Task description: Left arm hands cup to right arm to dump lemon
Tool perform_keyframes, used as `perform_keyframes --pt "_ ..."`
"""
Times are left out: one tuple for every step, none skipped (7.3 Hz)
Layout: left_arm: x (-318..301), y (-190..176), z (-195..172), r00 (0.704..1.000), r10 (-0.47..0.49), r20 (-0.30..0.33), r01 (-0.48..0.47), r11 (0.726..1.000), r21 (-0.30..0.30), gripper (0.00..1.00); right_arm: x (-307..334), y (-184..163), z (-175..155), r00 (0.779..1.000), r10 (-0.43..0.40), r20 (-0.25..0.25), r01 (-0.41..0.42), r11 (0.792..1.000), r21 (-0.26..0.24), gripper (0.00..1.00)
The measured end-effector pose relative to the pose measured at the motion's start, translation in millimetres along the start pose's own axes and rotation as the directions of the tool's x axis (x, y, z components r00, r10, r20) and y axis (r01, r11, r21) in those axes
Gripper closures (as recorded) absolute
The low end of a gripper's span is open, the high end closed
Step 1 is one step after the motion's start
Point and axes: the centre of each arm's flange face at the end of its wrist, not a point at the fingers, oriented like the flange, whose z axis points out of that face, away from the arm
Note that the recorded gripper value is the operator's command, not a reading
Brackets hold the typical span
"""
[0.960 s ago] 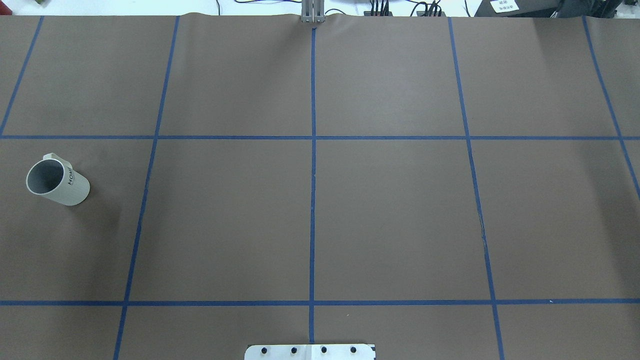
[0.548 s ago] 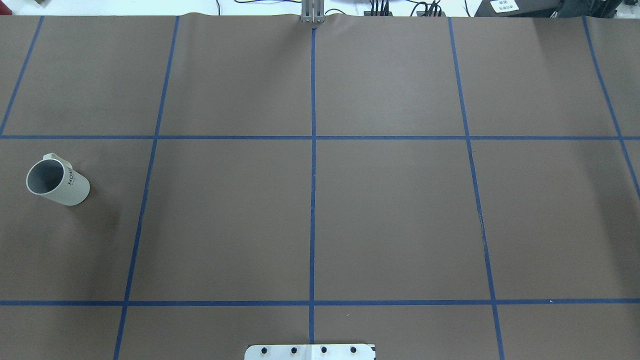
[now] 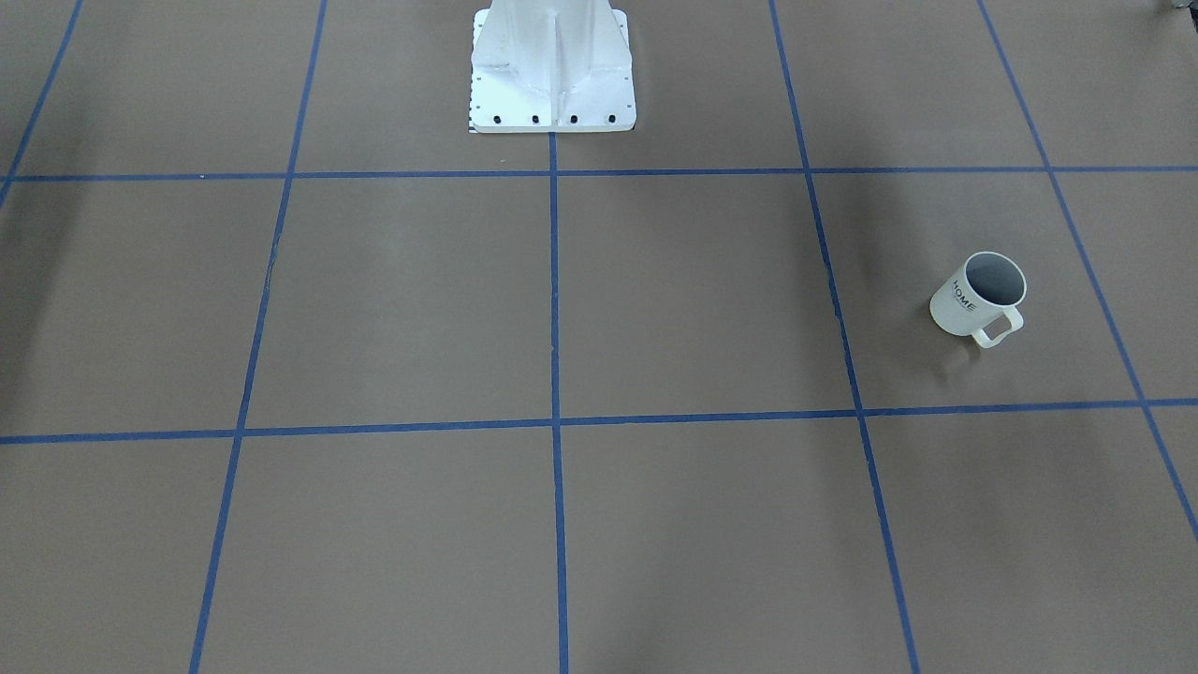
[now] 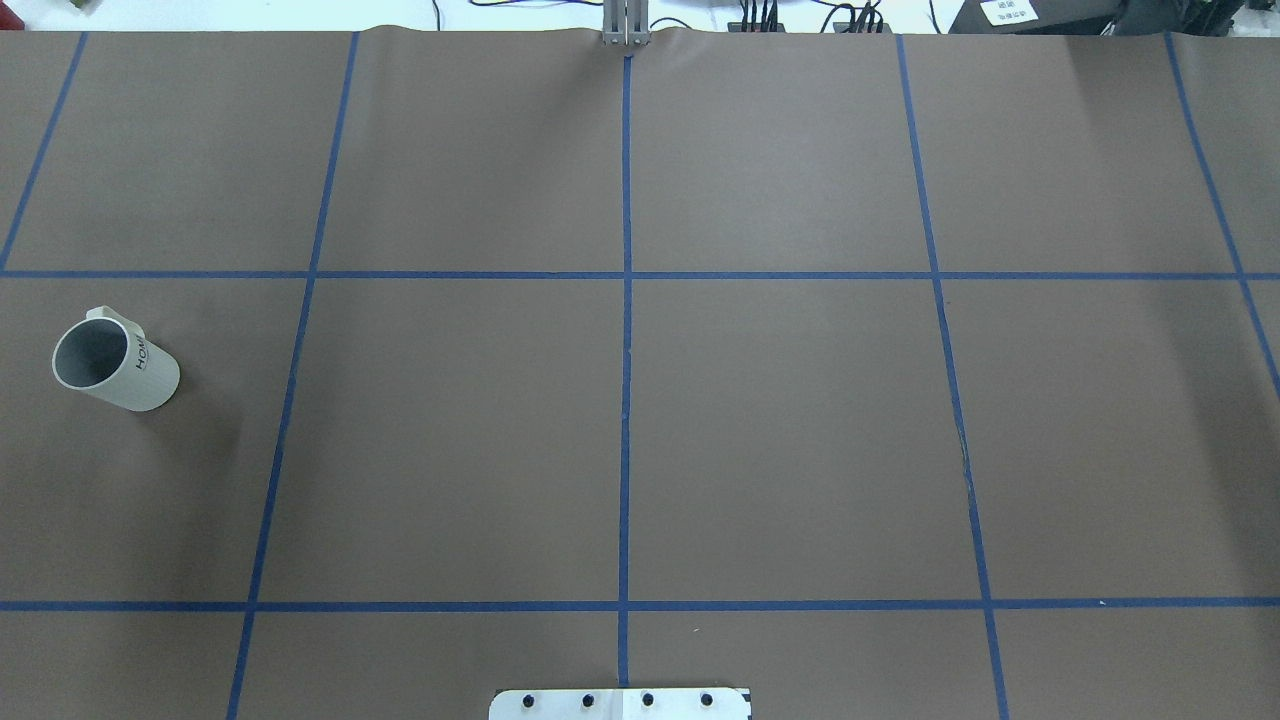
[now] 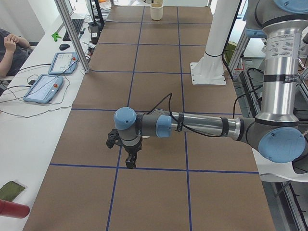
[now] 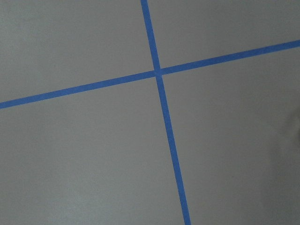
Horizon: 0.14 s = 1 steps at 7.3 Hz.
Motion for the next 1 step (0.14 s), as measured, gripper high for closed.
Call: perform_keyframes --pt "-1.0 0.0 1.1 1.000 -0.002 -0.001 0.002 1.000 -0.002 0.00 -0.1 0.0 0.1 1.000 0.000 0.000 0.000 1.000 0.000 0.00"
